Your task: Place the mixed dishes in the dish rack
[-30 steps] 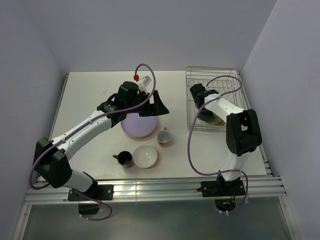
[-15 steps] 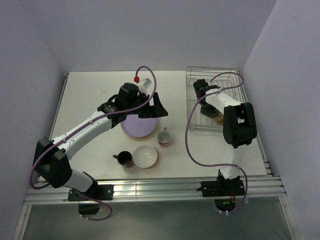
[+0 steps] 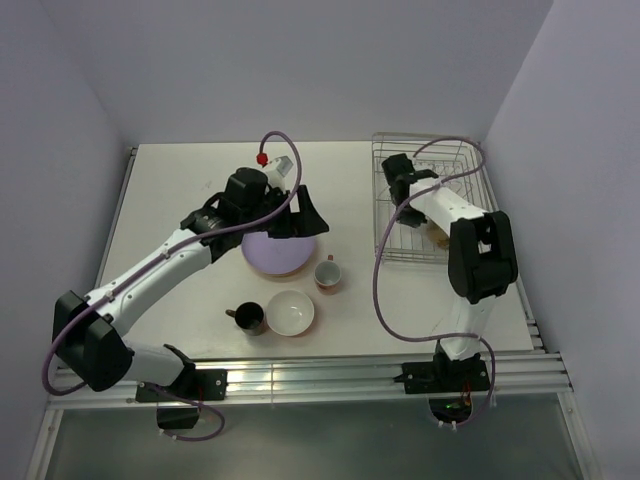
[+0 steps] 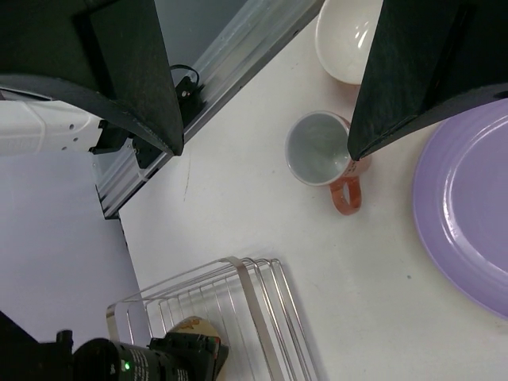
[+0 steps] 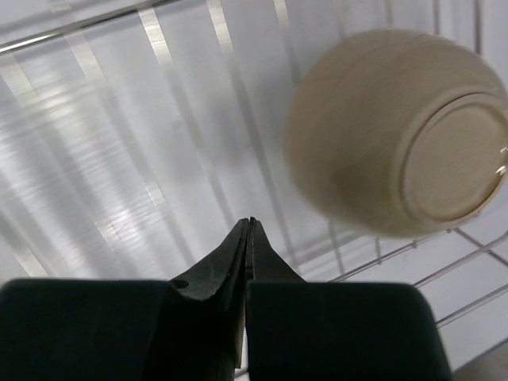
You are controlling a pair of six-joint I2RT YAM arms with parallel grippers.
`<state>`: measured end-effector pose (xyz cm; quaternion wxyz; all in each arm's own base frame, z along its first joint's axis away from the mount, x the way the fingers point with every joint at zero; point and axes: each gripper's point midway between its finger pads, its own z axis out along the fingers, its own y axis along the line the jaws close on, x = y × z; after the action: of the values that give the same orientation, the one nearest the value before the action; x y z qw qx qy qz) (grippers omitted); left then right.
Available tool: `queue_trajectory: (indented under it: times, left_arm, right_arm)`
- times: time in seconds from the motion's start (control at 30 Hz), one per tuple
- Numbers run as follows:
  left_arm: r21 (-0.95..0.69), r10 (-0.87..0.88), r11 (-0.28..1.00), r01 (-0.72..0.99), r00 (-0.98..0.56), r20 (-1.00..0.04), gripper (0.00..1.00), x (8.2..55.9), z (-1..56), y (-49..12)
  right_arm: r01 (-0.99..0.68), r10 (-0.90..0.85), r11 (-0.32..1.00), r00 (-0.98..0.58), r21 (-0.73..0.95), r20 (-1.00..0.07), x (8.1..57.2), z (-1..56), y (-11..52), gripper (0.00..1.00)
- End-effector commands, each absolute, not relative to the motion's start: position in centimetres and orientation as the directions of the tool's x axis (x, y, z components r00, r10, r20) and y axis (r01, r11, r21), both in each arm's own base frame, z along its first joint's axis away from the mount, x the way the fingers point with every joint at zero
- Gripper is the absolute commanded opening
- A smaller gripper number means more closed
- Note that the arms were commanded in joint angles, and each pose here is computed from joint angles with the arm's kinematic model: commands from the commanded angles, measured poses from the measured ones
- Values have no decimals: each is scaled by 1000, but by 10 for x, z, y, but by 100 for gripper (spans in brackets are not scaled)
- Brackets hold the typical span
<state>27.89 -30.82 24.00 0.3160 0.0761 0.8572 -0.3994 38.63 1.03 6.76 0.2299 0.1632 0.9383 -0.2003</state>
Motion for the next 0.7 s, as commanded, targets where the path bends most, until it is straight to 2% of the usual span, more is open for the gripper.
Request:
queue_trajectory:
  times: [0.0, 0.3, 0.67]
  left_arm:
    - [-629, -163, 680, 377, -759, -631, 91, 276, 254, -296]
    - [-642, -232, 704, 305, -755, -613, 90, 267, 250, -278]
    - [-661, -243, 699, 272, -779, -578, 90, 260, 229, -275]
  right_arm:
    - [312, 164, 937, -792, -159, -589, 396, 105, 60, 0]
    - [188, 176, 980, -694, 60, -699, 355, 163, 115, 0]
    - [53, 194, 976, -661, 213, -725, 302, 166, 128, 0]
